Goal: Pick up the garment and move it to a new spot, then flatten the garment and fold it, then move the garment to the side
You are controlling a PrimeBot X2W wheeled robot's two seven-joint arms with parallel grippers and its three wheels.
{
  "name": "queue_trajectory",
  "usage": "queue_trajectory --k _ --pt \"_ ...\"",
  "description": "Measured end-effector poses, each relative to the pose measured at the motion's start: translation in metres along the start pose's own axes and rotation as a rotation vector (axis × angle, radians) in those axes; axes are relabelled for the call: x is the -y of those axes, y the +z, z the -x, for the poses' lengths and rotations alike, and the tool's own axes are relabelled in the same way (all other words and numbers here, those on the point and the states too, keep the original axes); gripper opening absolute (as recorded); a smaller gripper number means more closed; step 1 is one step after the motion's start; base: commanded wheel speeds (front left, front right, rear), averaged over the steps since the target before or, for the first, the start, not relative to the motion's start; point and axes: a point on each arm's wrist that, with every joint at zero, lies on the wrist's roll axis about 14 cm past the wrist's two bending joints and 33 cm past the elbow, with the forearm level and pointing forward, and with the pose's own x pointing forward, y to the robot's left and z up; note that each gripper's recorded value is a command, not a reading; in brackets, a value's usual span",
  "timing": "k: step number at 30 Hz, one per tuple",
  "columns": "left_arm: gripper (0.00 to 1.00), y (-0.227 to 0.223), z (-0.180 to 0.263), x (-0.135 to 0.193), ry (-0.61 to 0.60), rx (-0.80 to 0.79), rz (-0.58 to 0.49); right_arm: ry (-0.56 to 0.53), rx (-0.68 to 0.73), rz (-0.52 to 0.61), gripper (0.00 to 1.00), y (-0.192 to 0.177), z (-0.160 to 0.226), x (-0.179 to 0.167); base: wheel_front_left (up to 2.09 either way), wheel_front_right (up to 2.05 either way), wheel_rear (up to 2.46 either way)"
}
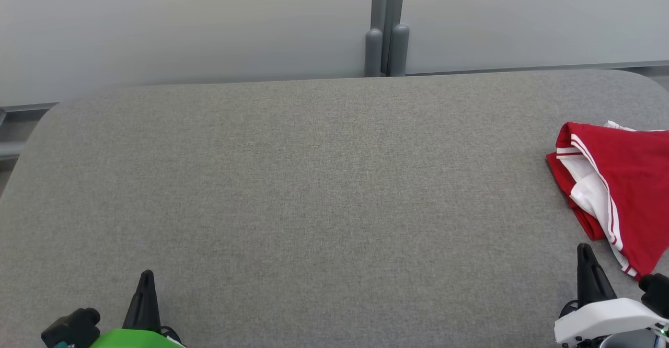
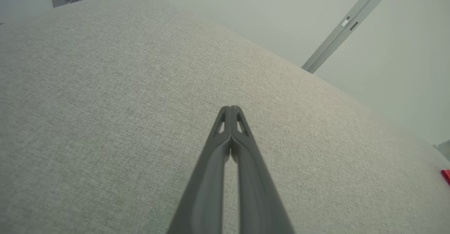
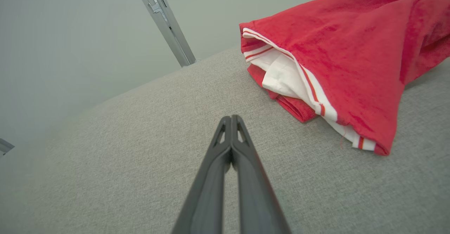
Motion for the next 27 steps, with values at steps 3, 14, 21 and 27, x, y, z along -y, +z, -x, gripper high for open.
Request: queue_trajectory --k 3,14,21,27 --pt "0.00 0.002 -0.002 0.001 0.002 0.003 0.048 -0.002 0.004 -0.054 0.00 0.002 -0.002 -0.001 0.00 0.00 0.00" --pt "0.00 0.009 -0.010 0.006 0.003 0.010 0.214 -0.010 -0.002 -0.239 0.00 0.004 -0.007 -0.002 0.00 0.00 0.00" --pt "0.00 0.013 -0.014 0.011 -0.008 0.014 0.308 -0.008 -0.003 -0.347 0.00 0.007 -0.011 -0.004 0.00 0.00 0.00" --pt "0.00 0.016 -0.017 0.014 -0.014 0.017 0.381 -0.005 -0.006 -0.431 0.00 0.009 -0.013 -0.006 0.00 0.00 0.00"
